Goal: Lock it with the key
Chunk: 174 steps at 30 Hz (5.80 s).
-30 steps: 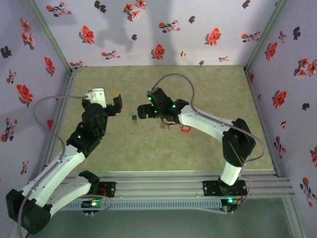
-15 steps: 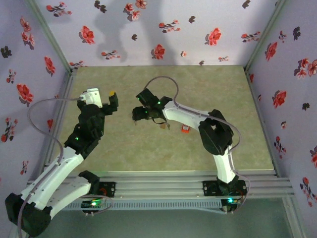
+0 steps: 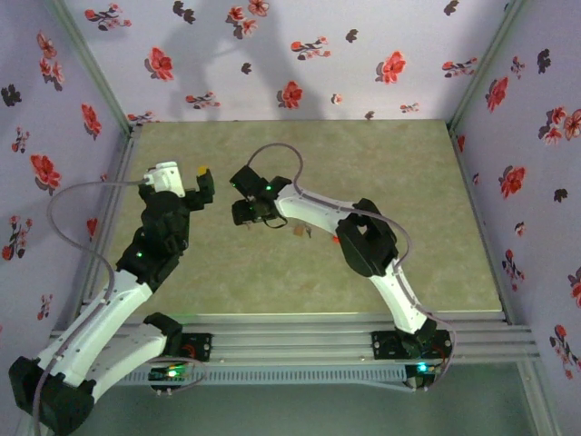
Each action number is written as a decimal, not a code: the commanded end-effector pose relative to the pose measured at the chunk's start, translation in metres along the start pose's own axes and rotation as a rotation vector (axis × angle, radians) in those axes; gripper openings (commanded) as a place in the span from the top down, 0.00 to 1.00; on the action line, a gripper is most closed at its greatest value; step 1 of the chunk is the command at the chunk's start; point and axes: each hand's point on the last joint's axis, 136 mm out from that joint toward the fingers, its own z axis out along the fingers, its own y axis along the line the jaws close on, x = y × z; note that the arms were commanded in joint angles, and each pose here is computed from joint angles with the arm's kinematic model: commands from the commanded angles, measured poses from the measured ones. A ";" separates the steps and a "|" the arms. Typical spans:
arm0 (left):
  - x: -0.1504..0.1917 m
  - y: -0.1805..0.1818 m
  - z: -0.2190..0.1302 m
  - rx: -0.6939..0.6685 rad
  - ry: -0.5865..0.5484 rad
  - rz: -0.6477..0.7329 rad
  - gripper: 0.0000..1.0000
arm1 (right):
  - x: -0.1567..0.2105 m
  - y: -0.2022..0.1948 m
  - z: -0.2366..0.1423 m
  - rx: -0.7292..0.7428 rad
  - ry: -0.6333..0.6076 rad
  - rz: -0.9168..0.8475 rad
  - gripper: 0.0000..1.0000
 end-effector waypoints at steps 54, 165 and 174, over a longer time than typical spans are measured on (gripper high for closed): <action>-0.014 0.018 -0.003 -0.054 -0.043 -0.078 0.00 | 0.008 -0.003 0.065 0.239 0.015 -0.220 0.56; 0.227 -0.137 -0.032 0.343 0.925 -0.860 0.18 | 0.083 -0.019 -0.105 -0.298 -0.131 -0.109 0.80; 0.230 -0.144 -0.031 0.367 0.928 -0.889 0.43 | 0.083 -0.016 -0.109 -0.328 -0.139 -0.106 0.81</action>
